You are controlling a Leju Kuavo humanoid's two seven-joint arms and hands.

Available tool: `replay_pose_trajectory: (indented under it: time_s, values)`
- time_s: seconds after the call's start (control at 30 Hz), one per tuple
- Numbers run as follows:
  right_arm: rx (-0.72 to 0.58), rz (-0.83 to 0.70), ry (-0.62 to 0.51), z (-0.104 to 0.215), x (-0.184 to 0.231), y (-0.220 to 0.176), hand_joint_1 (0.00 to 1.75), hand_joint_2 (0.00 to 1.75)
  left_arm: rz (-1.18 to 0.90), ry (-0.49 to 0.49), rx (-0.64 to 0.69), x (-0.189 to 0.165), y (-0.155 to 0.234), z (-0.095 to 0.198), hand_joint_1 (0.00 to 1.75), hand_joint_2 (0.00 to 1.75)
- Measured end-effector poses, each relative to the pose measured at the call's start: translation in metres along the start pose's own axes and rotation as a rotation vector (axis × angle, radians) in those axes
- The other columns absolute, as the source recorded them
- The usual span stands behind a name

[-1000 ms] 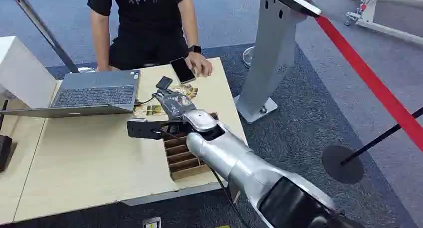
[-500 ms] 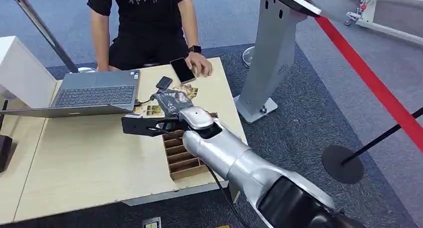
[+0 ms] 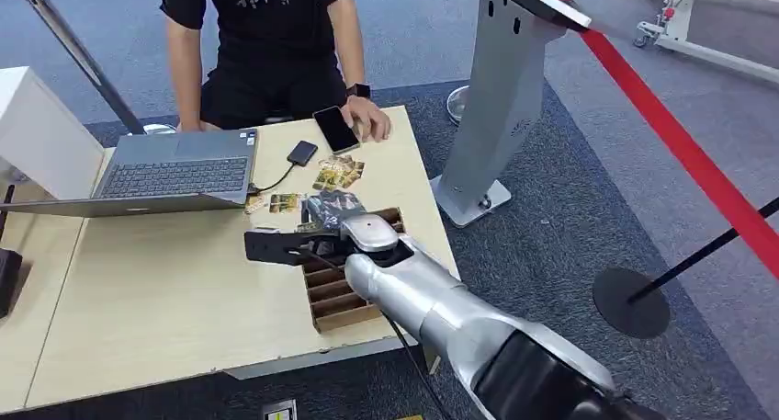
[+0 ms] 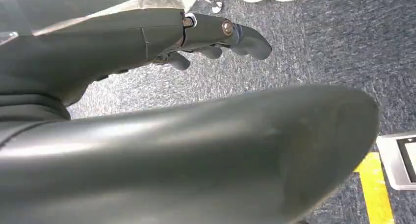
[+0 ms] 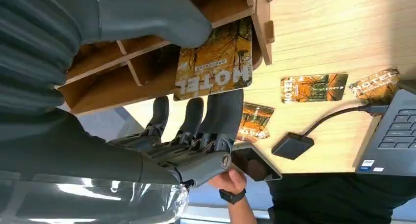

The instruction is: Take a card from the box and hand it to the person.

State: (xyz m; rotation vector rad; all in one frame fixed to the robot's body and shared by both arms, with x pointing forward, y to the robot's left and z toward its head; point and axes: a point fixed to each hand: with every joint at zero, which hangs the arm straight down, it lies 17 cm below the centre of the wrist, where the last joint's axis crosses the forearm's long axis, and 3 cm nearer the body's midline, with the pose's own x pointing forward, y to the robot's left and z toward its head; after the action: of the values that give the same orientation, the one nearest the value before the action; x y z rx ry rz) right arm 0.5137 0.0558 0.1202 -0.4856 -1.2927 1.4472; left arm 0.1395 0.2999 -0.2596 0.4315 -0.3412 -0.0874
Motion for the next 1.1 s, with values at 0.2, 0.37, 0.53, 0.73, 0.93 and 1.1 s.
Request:
replay_pose_trajectory:
  time_s: [0.2, 0.37, 0.53, 0.73, 0.93, 1.1]
  values:
    - [-0.008, -0.010, 0.000, -0.0006, -0.0016, 0.0000, 0.96, 1.75, 0.000, -0.002, -0.002, 0.0003, -0.0007, 0.0003, 0.00, 0.00]
    - [-0.019, -0.020, -0.010, -0.0013, -0.0014, -0.0014, 1.03, 1.75, 0.000, -0.008, -0.003, 0.0011, -0.0008, 0.0003, 0.00, 0.00]
    - [-0.026, -0.015, -0.011, -0.0018, -0.0020, -0.0036, 1.08, 1.75, 0.000, -0.013, -0.005, 0.0015, -0.0012, 0.0004, 0.00, 0.00]
    - [-0.026, -0.012, -0.011, -0.0022, -0.0039, -0.0038, 1.15, 1.75, 0.000, -0.013, -0.008, 0.0013, -0.0014, 0.0003, 0.00, 0.00]
    - [-0.025, -0.009, -0.006, -0.0026, -0.0059, -0.0041, 1.20, 1.75, 0.000, -0.012, -0.010, 0.0009, -0.0020, 0.0005, 0.00, 0.00]
    - [-0.025, -0.008, -0.005, -0.0027, -0.0066, -0.0042, 1.26, 1.75, 0.000, -0.012, -0.012, 0.0009, -0.0023, 0.0005, 0.00, 0.00]
